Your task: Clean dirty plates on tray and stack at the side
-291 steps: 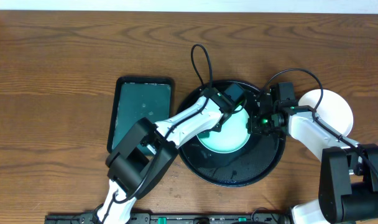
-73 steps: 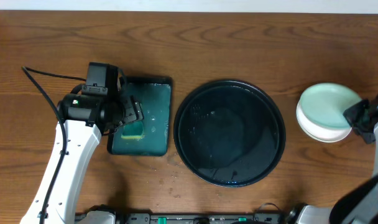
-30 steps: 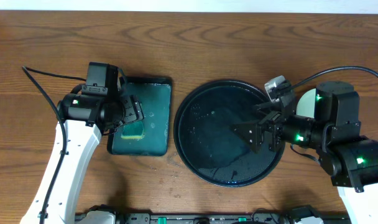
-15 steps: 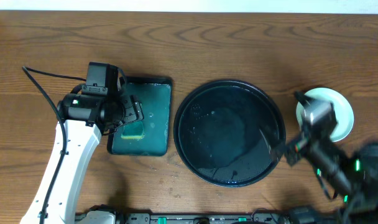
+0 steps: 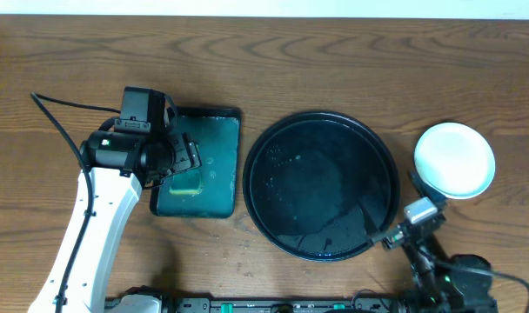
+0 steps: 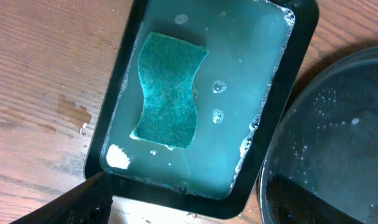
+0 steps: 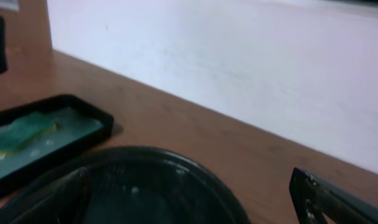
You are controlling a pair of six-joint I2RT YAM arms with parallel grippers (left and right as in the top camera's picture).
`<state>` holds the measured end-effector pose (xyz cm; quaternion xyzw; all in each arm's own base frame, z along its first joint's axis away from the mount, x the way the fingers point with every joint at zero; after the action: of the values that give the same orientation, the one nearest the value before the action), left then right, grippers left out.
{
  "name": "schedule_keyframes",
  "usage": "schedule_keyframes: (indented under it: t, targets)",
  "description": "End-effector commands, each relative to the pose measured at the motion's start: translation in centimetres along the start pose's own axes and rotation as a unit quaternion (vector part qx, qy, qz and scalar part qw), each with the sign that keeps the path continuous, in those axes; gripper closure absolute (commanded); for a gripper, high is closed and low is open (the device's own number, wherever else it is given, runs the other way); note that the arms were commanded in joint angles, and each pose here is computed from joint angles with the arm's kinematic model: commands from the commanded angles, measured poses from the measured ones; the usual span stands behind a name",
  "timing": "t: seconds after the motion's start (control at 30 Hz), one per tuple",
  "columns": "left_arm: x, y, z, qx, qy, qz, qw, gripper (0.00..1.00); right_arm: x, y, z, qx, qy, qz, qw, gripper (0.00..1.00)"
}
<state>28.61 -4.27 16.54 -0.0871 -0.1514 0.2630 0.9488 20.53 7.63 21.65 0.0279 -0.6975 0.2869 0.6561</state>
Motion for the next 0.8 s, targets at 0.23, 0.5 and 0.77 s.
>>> schedule_keyframes:
  t: [0.23, 0.5, 0.77]
  targets:
    - [0.4, -0.2, 0.5, -0.004, -0.007, -0.006, 1.000, 0.20, -3.9, -0.4, -1.4, -0.040, -0.015, -0.070, 0.997, 0.01]
    - [0.4, -0.2, 0.5, -0.004, -0.007, -0.006, 1.000, 0.20, -5.6, 0.3, -1.4, -0.031, 0.021, -0.083, 0.996, 0.01]
    - [0.4, -0.2, 0.5, -0.004, -0.008, -0.006, 1.000, 0.20, -5.6, 0.3, -1.4, -0.031, 0.021, -0.083, 0.996, 0.01]
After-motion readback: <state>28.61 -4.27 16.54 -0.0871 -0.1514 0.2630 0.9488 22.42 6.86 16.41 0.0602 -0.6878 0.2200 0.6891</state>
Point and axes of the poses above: each gripper's point midway between its finger pads, its own z axis back along the fingers, its own y axis along the line the jaws close on, x = y × z, the point moved 1 cm from there along z, back along the fingers, and after that the axes turned 14 degrees about z, right-handed, at the moved point
